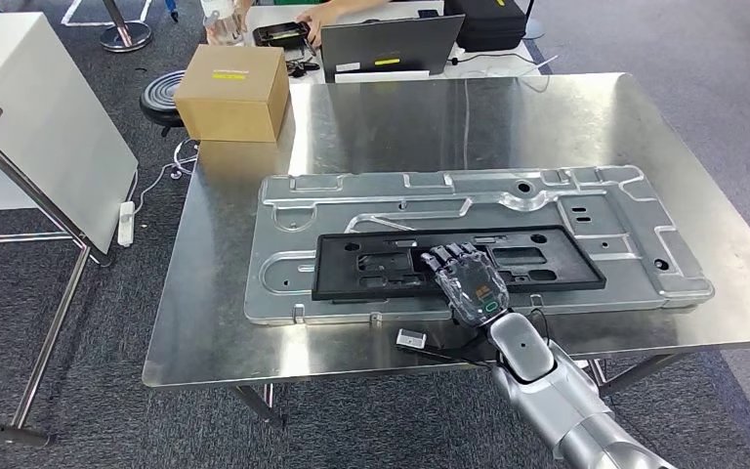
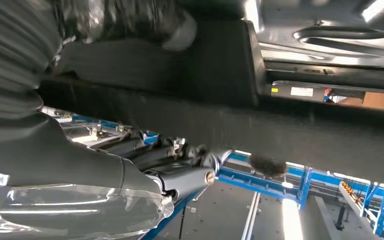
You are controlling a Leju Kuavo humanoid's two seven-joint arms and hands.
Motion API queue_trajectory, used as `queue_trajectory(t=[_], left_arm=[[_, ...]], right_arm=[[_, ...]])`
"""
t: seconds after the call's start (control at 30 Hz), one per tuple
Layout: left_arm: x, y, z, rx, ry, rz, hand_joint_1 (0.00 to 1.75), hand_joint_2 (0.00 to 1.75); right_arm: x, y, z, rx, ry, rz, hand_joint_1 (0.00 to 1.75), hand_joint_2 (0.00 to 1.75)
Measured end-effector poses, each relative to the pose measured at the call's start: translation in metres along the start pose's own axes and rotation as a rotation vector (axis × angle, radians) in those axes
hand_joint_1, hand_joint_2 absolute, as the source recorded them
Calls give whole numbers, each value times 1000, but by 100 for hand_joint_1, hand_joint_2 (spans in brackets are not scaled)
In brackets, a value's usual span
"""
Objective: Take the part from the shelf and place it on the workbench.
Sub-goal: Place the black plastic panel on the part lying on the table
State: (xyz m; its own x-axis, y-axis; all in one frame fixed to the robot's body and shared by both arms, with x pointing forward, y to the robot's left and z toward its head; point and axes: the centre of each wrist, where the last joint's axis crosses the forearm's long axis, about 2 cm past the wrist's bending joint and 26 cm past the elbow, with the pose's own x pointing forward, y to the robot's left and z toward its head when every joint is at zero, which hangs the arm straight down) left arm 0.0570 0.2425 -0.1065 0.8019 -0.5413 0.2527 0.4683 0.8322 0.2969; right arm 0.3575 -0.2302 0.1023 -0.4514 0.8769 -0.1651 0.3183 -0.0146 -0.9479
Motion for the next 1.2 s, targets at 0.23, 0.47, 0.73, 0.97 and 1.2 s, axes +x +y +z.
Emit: queue_trajectory(t=[0.23,0.47,0.73,0.97,1.2], left_arm=[[-1,2,0,1,26,-2,0,175],[-2,2,0,-4,32,-2,0,175],[-2,2,0,-7,34,1,0,0],[-2,1,0,-25,29,0,0,0],[-2,1,0,-26,24,2,0,0]], right_arm=[[0,-2,-2,-19,-1,0,0,175],[0,-3,-3,-28,1,0,0,175],[0,-4,-3,-34,3,-1,0,175],[5,-5,-6,-46,2,-12,0,175],[8,-6,-8,-52,0,-20,0,175]])
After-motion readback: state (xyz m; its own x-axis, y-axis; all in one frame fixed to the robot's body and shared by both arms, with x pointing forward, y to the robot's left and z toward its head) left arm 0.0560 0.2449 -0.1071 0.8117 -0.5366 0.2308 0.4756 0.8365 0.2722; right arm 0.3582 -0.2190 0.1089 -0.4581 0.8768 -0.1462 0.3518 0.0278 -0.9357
